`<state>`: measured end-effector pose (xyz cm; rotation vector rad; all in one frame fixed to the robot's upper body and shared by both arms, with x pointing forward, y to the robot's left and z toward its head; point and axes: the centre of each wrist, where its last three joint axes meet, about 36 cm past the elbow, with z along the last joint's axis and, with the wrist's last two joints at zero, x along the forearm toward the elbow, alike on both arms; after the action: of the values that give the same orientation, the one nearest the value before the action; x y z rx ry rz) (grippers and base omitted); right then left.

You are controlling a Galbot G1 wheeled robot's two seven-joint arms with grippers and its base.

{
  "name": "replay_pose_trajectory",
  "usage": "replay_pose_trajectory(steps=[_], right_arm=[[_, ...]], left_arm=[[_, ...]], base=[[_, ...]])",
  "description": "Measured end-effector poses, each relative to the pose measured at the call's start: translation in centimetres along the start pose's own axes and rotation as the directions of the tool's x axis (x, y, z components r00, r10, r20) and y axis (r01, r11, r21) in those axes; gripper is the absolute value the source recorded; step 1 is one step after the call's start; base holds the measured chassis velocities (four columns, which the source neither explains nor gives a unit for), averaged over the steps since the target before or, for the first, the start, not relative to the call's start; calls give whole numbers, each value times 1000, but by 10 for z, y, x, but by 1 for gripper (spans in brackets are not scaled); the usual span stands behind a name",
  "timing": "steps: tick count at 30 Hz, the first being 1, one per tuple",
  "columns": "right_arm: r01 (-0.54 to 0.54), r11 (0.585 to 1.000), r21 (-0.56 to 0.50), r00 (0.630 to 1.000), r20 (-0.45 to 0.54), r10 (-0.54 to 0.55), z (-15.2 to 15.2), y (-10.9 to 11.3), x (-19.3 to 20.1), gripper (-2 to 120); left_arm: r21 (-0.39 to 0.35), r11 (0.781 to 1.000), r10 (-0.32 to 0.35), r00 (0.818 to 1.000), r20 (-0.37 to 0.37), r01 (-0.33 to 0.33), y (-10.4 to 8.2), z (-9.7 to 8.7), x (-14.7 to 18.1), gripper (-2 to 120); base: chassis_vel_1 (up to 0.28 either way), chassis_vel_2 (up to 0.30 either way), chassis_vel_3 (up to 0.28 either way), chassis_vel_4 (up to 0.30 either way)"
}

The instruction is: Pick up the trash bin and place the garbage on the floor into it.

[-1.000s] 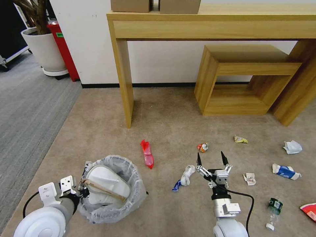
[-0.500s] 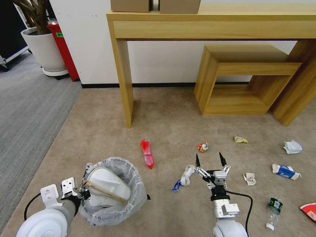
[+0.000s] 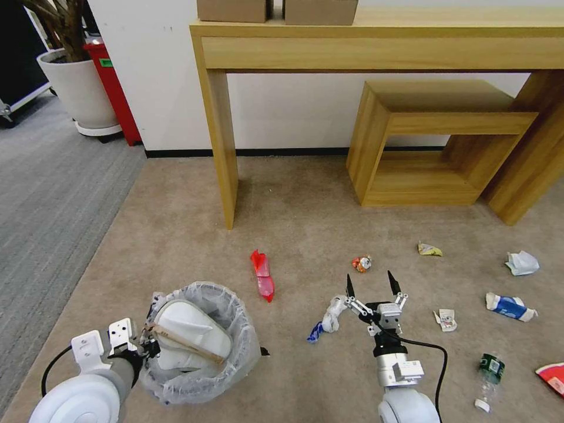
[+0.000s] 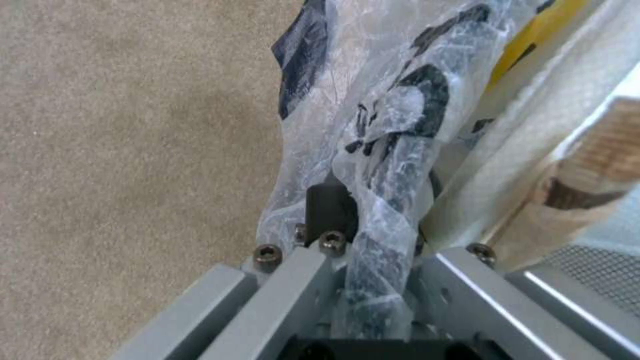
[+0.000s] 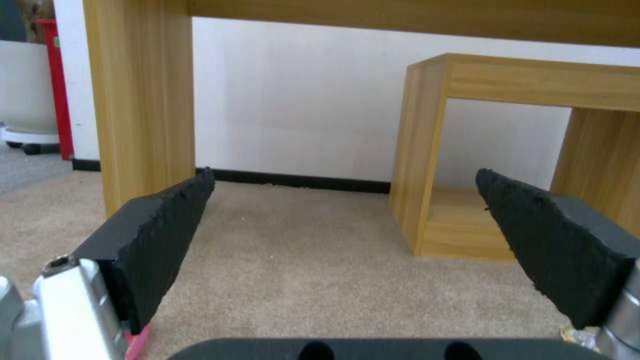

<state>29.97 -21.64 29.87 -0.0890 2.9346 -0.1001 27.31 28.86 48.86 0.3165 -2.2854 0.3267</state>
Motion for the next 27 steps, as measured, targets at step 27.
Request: replay_pose_trajectory(steps=[27], right_arm=[[10,999,33,1000,25,-11,9,-6,-5,100]], left_arm=[[-14,1000,-10,1000,-7,9,0,5,-1,0]], base=[[-65,69,67,-63]])
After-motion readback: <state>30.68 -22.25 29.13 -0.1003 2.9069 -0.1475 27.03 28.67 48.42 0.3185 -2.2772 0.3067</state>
